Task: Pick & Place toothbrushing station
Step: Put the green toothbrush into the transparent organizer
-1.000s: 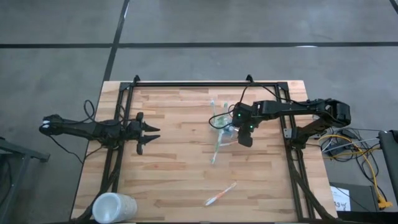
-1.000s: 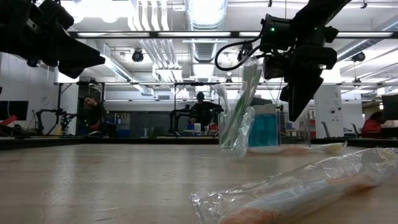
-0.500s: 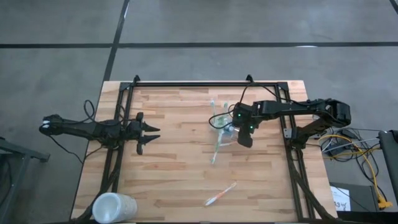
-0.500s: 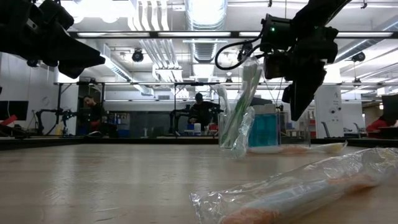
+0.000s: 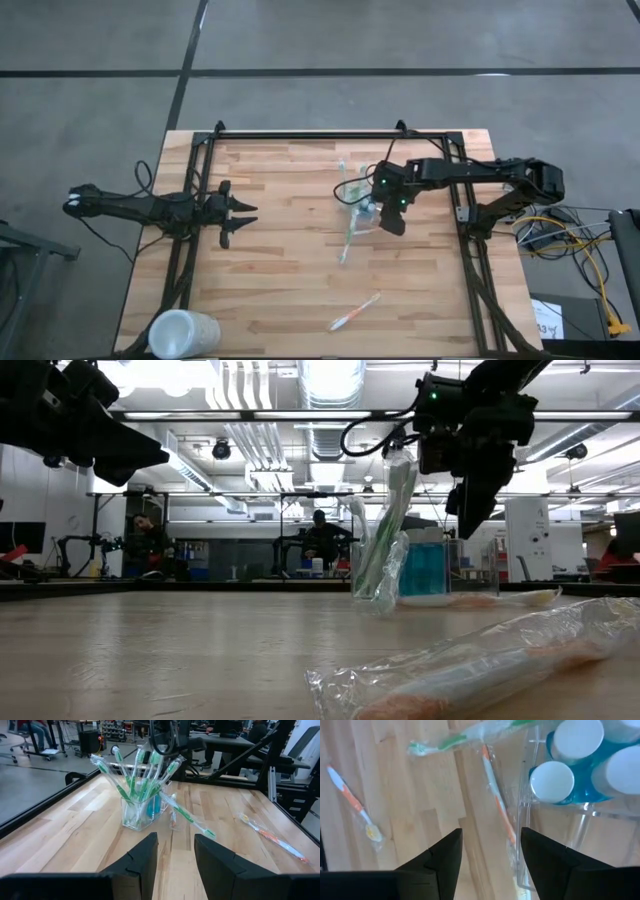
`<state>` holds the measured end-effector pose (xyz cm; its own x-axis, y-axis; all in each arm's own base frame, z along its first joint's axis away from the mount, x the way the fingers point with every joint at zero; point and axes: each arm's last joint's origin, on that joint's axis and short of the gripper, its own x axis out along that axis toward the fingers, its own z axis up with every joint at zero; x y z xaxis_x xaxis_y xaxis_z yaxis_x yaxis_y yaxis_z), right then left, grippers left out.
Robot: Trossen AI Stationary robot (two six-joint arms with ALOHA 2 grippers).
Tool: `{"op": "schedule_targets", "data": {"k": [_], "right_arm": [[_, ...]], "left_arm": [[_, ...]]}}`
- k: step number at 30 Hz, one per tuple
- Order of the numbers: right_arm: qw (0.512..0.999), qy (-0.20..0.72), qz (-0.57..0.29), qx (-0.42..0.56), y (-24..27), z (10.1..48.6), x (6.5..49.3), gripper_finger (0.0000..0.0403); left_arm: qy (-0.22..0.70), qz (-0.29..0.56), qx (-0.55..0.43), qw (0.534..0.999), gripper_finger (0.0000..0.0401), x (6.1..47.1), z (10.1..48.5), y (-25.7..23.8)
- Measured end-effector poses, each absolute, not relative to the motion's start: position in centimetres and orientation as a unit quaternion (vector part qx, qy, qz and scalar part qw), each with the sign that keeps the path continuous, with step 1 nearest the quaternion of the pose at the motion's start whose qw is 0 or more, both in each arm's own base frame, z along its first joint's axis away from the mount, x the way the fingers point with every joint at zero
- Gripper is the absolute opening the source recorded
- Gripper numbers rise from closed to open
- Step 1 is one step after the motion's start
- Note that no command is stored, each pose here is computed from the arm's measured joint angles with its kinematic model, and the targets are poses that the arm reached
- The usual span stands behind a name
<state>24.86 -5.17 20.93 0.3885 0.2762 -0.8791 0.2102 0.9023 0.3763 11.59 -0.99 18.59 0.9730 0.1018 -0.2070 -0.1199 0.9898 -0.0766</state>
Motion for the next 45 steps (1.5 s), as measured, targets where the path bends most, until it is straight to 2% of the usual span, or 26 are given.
{"op": "schedule_targets", "data": {"k": [7,13,21,25,32,40,45], "right_arm": [[0.797,0.563,0.022,0.218,-5.2,22.9,25.1,0.0196],[0.815,0.539,0.024,0.212,-5.3,25.8,25.8,0.0196],[0.87,0.433,0.013,0.236,-4.8,31.4,26.0,0.0196],[0.899,0.36,0.009,0.248,-3.8,32.7,24.9,0.0196],[0.909,0.287,-0.072,0.295,-2.6,31.7,21.6,0.0196],[0.913,0.194,-0.046,0.355,-1.8,29.5,20.5,0.0196],[0.911,0.194,-0.038,0.363,-1.3,28.1,20.3,0.0196]], "left_arm": [[0.102,0.056,-0.044,0.992,0.0136,11.6,18.6,-1.0],[0.102,0.056,-0.044,0.992,0.0136,11.6,18.6,-1.0],[0.101,0.056,-0.05,0.992,0.0136,11.6,18.6,-1.0],[0.102,0.057,-0.057,0.992,0.0136,11.6,18.6,-1.0],[0.103,0.057,-0.057,0.991,0.0136,11.6,18.6,-1.0],[0.102,0.057,-0.057,0.991,0.0136,11.6,18.6,-1.0],[0.102,0.057,-0.057,0.991,0.0136,11.6,18.6,-1.0]]}}
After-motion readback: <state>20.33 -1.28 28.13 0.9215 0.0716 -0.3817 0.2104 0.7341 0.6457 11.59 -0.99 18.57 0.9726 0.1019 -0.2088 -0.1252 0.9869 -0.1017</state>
